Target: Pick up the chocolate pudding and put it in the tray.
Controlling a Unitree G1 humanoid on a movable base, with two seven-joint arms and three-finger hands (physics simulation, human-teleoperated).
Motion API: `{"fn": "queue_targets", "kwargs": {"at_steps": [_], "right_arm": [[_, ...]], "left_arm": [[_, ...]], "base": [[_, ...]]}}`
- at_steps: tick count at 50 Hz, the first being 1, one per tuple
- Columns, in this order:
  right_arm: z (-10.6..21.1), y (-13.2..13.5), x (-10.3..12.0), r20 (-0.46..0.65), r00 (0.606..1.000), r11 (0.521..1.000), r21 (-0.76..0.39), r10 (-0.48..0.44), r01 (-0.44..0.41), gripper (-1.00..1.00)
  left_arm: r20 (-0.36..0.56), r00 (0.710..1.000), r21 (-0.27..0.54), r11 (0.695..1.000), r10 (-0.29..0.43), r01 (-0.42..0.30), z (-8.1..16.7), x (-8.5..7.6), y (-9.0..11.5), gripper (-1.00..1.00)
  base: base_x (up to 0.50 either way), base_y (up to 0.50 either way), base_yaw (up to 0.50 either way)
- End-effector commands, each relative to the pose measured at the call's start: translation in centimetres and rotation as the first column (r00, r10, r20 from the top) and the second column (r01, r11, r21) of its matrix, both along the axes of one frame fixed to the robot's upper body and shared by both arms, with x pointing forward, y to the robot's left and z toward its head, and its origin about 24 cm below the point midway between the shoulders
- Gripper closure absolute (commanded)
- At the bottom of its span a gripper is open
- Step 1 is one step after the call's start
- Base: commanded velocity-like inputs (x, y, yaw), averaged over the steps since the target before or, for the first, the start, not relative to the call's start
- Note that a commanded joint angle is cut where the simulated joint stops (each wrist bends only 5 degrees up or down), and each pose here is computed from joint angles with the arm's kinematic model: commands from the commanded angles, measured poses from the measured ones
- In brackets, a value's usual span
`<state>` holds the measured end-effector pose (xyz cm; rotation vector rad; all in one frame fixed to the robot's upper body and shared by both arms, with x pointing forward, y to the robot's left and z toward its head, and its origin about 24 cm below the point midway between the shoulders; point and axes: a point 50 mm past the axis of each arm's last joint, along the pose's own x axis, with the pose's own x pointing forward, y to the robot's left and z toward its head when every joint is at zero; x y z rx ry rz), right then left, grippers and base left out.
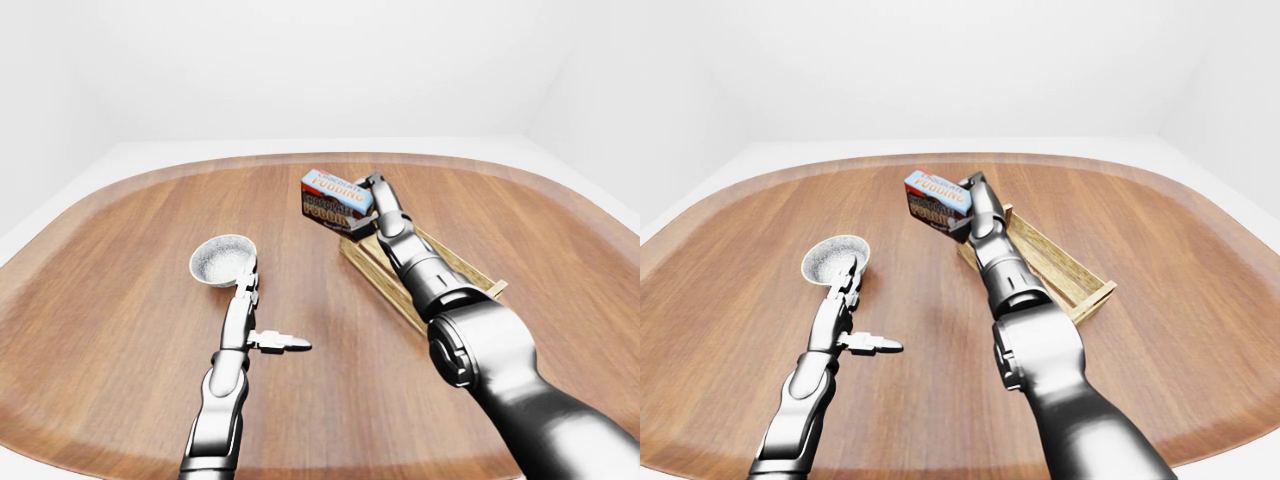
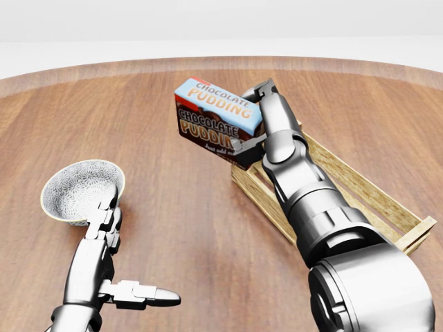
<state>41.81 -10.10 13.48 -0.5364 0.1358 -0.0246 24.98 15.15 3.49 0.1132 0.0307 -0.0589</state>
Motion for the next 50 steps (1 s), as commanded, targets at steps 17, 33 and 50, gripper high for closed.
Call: {"fn": "queue_targets", "kwargs": {"at_steps": [17, 33, 50], "right_arm": [[1.2, -4.8, 0.4, 0.024, 0.988, 0.988, 0.006, -0.155, 0.154, 1.0], [0.7, -8.7, 0.0, 0.009, 0.967, 0.967, 0.027, -0.254, 0.254, 1.0], [-1.9, -11.8, -1.3, -0.058, 0.936, 0.935, 0.056, -0.346, 0.349, 1.0]], "left_arm": [[-0.004, 1.0, -0.034, 0.999, 0.012, -0.013, 0.0, 0.2, 0.2, -1.0], [-0.01, 1.0, -0.035, 0.999, 0.015, -0.015, 0.0, 0.2, 0.2, -1.0], [-0.012, 1.0, -0.031, 0.999, 0.009, -0.01, -0.3, 0.3, 0.1, -1.0]], "base": [[0.0, 0.0, 0.0], [0.0, 0.0, 0.0], [0.0, 0.0, 0.0]]}}
